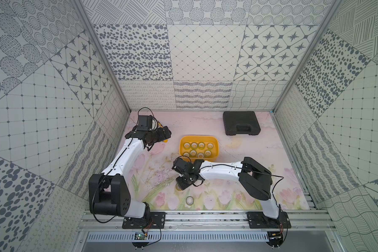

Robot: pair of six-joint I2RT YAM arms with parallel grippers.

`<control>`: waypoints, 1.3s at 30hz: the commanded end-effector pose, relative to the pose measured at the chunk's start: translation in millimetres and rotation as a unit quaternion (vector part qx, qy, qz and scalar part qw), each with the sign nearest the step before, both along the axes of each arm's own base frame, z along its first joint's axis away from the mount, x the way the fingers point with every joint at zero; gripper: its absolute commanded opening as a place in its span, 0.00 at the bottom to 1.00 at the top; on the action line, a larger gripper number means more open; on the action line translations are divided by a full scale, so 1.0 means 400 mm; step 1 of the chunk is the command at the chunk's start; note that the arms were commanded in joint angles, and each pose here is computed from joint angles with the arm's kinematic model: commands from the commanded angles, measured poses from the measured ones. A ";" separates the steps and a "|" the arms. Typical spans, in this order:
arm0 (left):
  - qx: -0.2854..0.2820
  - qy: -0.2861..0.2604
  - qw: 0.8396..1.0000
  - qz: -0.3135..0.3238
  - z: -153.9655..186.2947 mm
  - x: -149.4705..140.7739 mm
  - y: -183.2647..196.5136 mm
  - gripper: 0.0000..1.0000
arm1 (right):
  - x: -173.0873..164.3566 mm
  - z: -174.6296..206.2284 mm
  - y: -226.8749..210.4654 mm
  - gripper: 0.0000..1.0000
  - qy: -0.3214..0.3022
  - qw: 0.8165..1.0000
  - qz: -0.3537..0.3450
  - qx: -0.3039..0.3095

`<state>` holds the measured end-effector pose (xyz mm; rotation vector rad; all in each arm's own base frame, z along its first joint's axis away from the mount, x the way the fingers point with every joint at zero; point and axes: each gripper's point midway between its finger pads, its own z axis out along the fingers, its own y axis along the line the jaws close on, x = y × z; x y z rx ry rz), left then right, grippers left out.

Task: Put the transparent tape into the storage box
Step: Pick up the tape at the center of the board, then place the tape in the storage box.

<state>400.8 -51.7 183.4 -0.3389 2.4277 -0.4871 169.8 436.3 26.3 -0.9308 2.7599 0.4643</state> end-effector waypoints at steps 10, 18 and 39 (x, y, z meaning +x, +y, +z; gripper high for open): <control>-0.008 -0.003 1.000 0.001 0.015 -0.005 -0.001 0.99 | 0.087 0.129 -0.020 0.11 -0.081 0.997 -0.007 0.016; -0.008 -0.005 1.000 0.001 0.018 -0.006 -0.001 0.99 | 0.307 0.326 -0.087 0.11 -0.159 0.984 -0.049 0.060; -0.017 -0.006 1.000 -0.001 0.019 -0.006 -0.007 0.99 | 0.627 0.142 -0.274 0.10 -0.142 0.980 -0.134 -0.045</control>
